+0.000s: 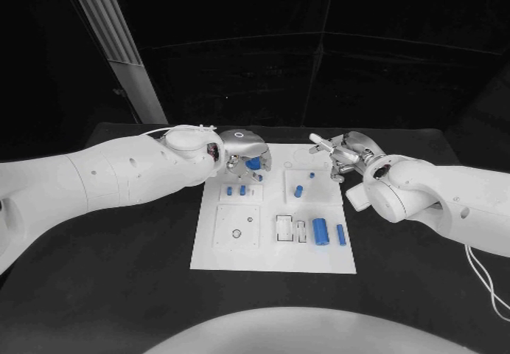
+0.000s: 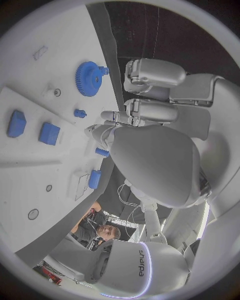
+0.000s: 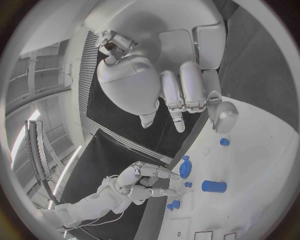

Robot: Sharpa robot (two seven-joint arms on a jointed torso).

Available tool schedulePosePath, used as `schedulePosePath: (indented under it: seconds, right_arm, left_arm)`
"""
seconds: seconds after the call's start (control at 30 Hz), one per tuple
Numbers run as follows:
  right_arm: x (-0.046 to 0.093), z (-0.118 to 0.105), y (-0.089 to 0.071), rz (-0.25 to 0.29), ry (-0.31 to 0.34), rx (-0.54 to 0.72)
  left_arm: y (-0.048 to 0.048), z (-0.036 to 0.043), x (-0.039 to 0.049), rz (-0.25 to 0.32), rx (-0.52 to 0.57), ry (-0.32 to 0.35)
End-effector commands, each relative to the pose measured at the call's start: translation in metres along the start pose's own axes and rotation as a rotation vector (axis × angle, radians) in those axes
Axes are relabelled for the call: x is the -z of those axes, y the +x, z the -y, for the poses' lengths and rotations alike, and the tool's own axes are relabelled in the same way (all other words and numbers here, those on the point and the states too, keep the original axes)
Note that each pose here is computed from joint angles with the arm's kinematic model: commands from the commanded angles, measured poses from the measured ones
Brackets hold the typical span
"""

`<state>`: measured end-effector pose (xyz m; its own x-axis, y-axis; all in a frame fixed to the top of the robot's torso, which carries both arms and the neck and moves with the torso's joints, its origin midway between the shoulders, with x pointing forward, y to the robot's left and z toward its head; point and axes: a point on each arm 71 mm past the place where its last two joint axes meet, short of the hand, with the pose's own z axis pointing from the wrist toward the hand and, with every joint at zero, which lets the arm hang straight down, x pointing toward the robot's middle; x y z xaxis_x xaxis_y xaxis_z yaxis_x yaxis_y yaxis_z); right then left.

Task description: Assemble the parts on the task board

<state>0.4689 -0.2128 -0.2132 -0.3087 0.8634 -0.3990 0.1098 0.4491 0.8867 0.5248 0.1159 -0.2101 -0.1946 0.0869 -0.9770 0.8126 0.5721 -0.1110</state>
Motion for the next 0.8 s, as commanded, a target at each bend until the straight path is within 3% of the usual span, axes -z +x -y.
schedulePosePath:
  seconds: [0.03,0.33,0.8]
  right_arm:
    - [-0.0001,-0.0022,0.0001,0.004,-0.015,0.004]
    - [-0.0011,-0.0023,0.0023,-0.009,-0.009,0.004]
    - [-0.0010,-0.0023,0.0034,-0.015,-0.002,0.004]
  left_arm:
    - [0.0033,-0.0001,-0.0017,-0.027,-0.044,-0.019]
    - [0.0083,-0.0022,-0.0066,-0.059,-0.063,-0.074]
    - [0.0091,-0.0038,-0.0110,-0.072,-0.067,-0.090]
